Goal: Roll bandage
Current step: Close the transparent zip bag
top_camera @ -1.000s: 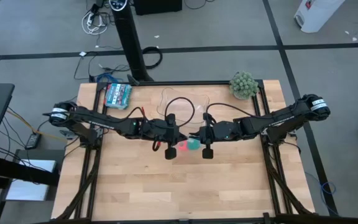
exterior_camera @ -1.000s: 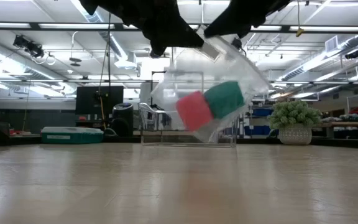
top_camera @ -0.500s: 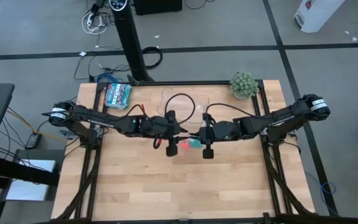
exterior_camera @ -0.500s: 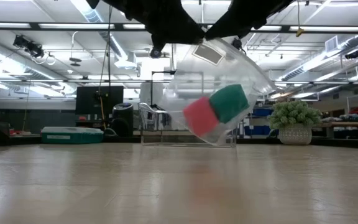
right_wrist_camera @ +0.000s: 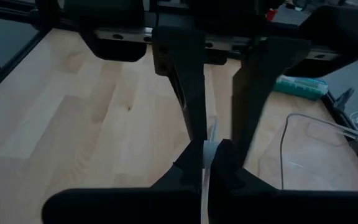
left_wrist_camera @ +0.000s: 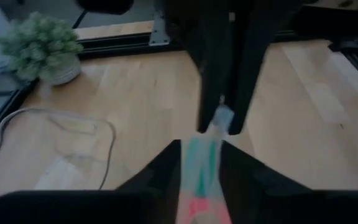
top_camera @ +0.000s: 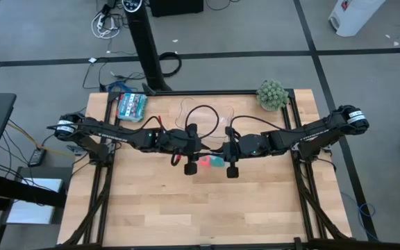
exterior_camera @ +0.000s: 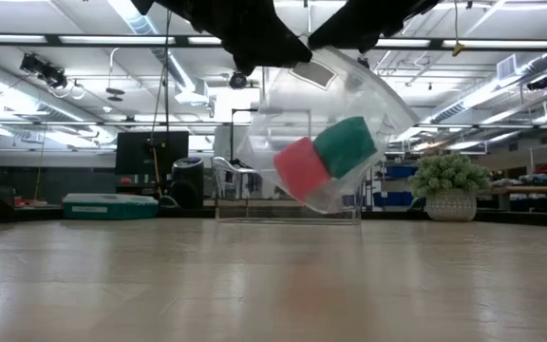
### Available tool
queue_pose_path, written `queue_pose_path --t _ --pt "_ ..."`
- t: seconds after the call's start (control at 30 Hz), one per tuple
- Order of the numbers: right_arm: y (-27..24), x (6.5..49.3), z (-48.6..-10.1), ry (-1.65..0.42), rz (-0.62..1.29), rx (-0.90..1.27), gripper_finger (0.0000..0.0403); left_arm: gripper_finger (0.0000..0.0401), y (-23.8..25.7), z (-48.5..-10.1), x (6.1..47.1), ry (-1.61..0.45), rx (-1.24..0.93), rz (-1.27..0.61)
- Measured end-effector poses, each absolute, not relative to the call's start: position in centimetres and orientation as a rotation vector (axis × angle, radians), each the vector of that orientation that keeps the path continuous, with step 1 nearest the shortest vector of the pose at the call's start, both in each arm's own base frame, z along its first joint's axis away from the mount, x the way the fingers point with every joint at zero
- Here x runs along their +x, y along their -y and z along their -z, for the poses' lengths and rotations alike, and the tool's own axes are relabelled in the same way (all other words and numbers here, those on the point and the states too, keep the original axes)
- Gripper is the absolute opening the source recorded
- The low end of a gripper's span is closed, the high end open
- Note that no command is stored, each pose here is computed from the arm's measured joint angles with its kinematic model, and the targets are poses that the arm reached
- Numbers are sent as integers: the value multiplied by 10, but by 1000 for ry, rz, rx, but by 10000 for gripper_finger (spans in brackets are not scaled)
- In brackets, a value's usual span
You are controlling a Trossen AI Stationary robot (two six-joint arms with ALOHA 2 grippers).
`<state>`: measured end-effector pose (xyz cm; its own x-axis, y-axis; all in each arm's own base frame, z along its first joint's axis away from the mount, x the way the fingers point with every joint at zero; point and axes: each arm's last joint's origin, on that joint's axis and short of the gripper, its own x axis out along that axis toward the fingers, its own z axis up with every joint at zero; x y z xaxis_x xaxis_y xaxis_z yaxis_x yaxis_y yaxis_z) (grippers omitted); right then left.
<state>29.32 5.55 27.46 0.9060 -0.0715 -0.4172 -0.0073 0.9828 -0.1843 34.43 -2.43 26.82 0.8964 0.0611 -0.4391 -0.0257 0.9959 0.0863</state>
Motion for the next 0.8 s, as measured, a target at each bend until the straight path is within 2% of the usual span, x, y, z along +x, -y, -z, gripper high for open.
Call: queue_pose_path --t 0.13,0.17,0.43,0.8 --pt "-56 293 -275 -434 15 -179 0 25 25 -269 345 -445 96 22" --pt "-56 293 -275 -433 10 -178 0 14 26 -270 346 -435 96 32" --pt "-56 291 -271 -473 39 -90 0 4 24 -270 347 -420 110 -1" --pt "-56 281 -243 -555 111 -16 0 1 24 -272 347 -399 107 -28"
